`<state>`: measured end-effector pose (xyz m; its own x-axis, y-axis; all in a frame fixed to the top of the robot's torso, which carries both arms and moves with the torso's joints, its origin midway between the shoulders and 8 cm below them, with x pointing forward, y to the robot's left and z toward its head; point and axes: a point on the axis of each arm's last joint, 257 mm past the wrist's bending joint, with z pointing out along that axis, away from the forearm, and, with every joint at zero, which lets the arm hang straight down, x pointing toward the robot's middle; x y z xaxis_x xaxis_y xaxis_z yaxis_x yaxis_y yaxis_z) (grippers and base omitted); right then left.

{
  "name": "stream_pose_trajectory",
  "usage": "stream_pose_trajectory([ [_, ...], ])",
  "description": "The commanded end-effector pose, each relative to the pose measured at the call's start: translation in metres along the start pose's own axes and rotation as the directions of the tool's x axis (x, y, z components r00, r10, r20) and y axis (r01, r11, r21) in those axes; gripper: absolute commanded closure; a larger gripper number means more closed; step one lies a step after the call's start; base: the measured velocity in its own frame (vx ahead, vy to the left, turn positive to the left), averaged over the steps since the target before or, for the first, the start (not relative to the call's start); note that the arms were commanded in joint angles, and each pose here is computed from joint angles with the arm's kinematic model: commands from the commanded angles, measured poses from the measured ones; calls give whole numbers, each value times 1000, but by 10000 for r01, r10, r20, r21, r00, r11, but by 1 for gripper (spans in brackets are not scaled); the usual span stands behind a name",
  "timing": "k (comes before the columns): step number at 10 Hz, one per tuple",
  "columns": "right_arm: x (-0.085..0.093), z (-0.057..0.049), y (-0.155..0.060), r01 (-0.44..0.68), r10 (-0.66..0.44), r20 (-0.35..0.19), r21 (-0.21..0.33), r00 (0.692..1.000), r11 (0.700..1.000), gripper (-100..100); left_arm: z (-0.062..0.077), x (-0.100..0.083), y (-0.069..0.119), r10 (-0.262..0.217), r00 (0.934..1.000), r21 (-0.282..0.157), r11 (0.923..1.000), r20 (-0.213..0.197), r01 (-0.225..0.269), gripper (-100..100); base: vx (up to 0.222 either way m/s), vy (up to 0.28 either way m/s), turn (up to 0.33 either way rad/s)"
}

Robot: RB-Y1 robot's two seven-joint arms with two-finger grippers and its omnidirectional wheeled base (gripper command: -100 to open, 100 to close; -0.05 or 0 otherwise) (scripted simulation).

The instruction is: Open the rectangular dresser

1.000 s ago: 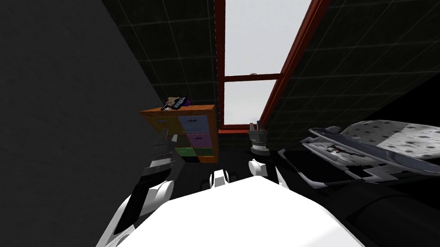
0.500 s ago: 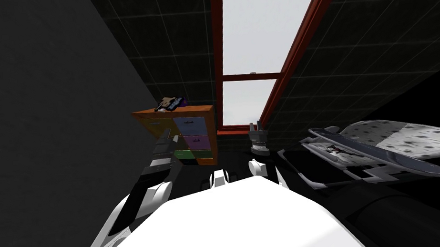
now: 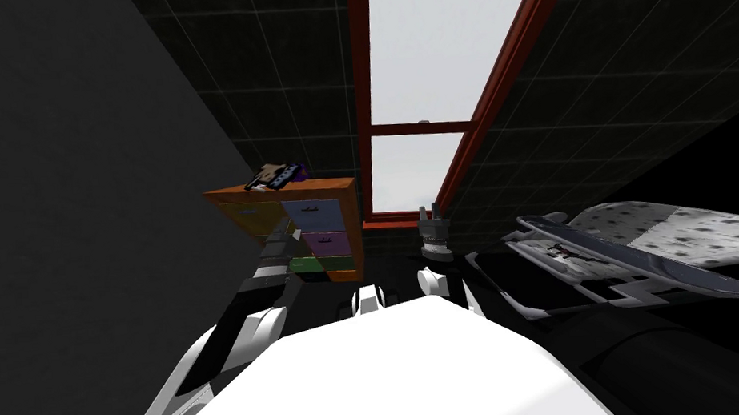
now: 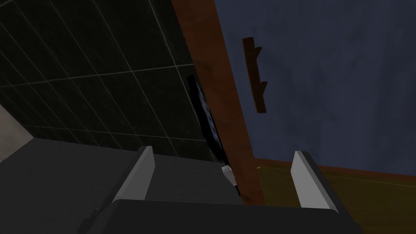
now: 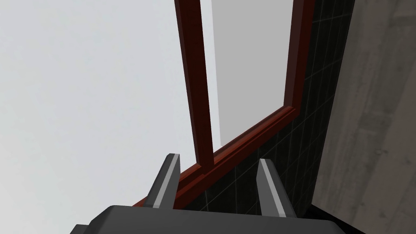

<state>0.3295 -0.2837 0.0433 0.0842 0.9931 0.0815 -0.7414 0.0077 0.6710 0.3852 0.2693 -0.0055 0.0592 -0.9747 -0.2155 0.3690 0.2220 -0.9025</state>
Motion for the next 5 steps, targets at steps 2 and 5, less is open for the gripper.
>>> stream_pose_trajectory([
  [2,0,0,0,0,0,0,0,10000,10000,0,-2,1,13,171,9997,-695,9974,-177,-183,-100,73,-34,-49],
  [5,0,0,0,0,0,0,0,10000,10000,0,-3,2,21,314,9990,-1202,9921,-321,-351,-100,85,-25,-39],
])
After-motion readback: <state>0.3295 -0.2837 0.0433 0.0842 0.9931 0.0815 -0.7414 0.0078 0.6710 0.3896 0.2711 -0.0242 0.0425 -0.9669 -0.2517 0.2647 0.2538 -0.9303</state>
